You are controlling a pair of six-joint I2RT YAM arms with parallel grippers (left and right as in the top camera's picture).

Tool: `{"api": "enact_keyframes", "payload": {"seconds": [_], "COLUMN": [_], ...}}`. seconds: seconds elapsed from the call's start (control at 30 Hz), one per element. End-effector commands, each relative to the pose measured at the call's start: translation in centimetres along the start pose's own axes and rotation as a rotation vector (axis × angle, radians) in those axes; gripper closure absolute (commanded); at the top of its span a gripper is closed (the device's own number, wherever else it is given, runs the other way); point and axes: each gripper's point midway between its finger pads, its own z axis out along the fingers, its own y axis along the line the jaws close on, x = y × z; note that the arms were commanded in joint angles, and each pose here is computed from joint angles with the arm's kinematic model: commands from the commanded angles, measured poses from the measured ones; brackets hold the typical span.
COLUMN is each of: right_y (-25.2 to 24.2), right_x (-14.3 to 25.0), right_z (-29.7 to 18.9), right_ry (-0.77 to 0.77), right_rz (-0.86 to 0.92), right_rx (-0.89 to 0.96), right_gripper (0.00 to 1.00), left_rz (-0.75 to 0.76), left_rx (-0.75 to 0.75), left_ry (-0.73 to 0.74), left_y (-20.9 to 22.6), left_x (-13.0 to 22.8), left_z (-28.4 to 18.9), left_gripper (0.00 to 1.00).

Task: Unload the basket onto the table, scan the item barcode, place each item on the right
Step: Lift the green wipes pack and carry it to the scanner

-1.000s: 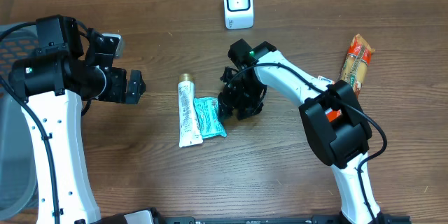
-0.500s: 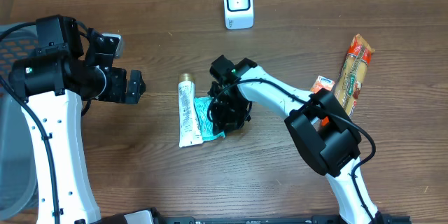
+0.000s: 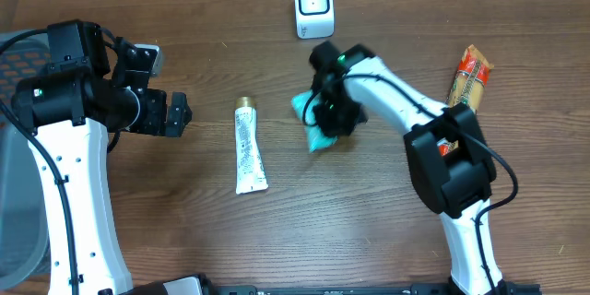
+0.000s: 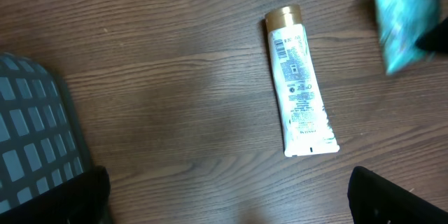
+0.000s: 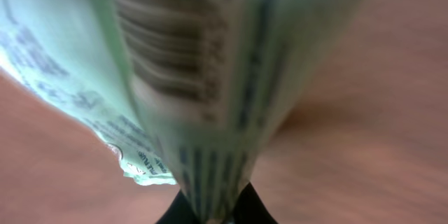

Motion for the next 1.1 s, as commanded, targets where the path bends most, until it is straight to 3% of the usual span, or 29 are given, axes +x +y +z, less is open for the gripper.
{"api": "enact_keyframes", "payload": {"seconds": [0.0, 0.03, 0.07, 0.2, 0.3, 0.43, 0.53, 1.07], "right_y": [-4.0, -4.1, -4.2, -3.5, -1.2, 0.0, 2.7, 5.5], "right_x": [-3.1, -3.6, -3.9, -4.6, -4.8, -4.8, -4.8, -7.7], "right_z": [-2.2, -2.6, -3.0, -4.9, -7.0, -7.7, -6.8, -3.9], "right_ry": [-0.109, -0.125, -0.137, -0.165, -0.184, -0.179, -0.157, -0.265], "right_rz": [-0.121, -0.128, -0.129, -0.126, -0.116, 0.147, 0.16, 0.083], "right_rx": [0.217, 0.216, 0.215, 0.169, 0.048, -0.078, -0.238, -0.248], "right_gripper": [0.56, 0.44, 0.39, 0.27, 0.26, 0.26, 0.28, 0.27], "left_rz": [0.004, 0.004, 0.004, 0.004, 0.004, 0.004, 0.004, 0.004], "left_rx": [0.006, 0.006, 0.006, 0.006, 0.006, 0.006, 0.006, 0.006], "left_ry": [-0.02, -0.02, -0.02, -0.02, -0.02, -0.02, -0.02, -0.02], "left_y": [-0.2, -0.2, -0.2, -0.2, -0.2, -0.2, -0.2, -0.2], "left_x": [-0.3, -0.3, -0.3, -0.3, -0.3, -0.3, -0.3, -0.3], "left_z": [-0.5, -0.5, -0.5, -0.5, -0.5, -0.5, -0.5, -0.5], "left_gripper": [0.0, 0.0, 0.0, 0.0, 0.0, 0.0, 0.0, 0.0]}}
